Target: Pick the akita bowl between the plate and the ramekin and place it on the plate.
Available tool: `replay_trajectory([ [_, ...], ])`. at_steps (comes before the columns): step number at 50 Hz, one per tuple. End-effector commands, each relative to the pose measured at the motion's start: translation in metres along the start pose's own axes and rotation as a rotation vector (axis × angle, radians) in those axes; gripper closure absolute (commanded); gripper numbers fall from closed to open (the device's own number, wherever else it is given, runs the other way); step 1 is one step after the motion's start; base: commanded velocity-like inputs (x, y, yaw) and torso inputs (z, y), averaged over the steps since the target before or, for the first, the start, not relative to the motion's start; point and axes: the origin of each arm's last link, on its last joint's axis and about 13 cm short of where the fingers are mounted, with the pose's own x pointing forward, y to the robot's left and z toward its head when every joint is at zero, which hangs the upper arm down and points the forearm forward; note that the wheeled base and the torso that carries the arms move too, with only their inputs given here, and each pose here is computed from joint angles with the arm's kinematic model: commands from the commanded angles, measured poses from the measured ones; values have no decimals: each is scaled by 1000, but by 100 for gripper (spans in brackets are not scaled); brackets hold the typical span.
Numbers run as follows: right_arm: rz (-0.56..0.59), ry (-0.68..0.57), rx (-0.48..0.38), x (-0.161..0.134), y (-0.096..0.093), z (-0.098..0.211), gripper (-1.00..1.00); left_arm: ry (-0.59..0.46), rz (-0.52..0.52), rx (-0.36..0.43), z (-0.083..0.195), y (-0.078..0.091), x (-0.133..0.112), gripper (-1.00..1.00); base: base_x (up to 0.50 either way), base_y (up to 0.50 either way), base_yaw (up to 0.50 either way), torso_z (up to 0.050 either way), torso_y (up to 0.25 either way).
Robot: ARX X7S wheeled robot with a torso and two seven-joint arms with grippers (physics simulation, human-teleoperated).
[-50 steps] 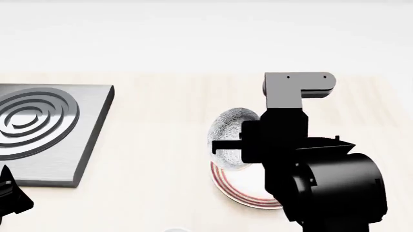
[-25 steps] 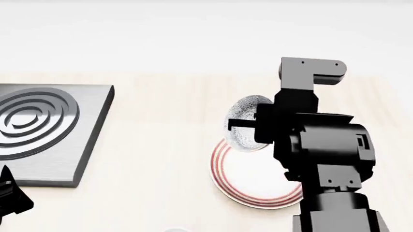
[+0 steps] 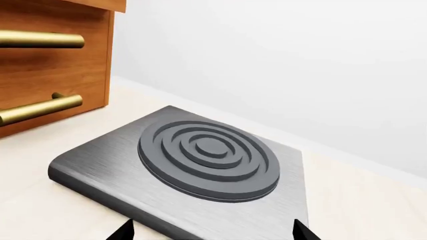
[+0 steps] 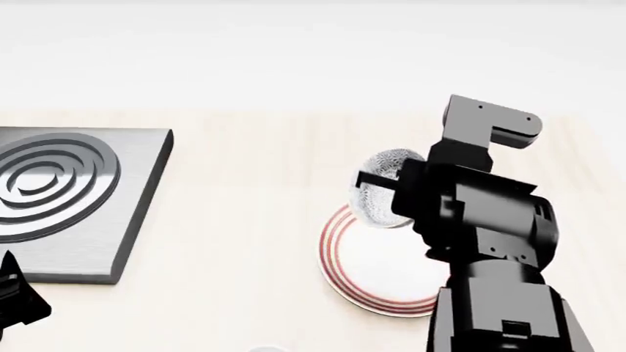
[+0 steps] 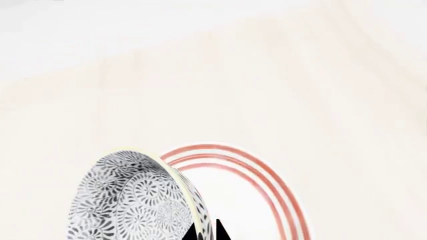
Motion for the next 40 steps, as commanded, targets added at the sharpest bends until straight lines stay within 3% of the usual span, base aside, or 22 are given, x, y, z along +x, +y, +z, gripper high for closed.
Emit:
replay_trajectory([
  [1, -23, 13, 64, 3, 5, -6, 100, 1, 0, -1, 0, 0, 0, -100, 0, 0, 0, 0, 0],
  [18, -50, 57, 53, 11, 0, -27, 100, -2, -1, 3, 0, 0, 0, -100, 0, 0, 0, 0, 1],
  [40, -44, 135, 192, 14, -2, -38, 100, -5, -2, 5, 0, 0, 0, -100, 0, 0, 0, 0, 0],
])
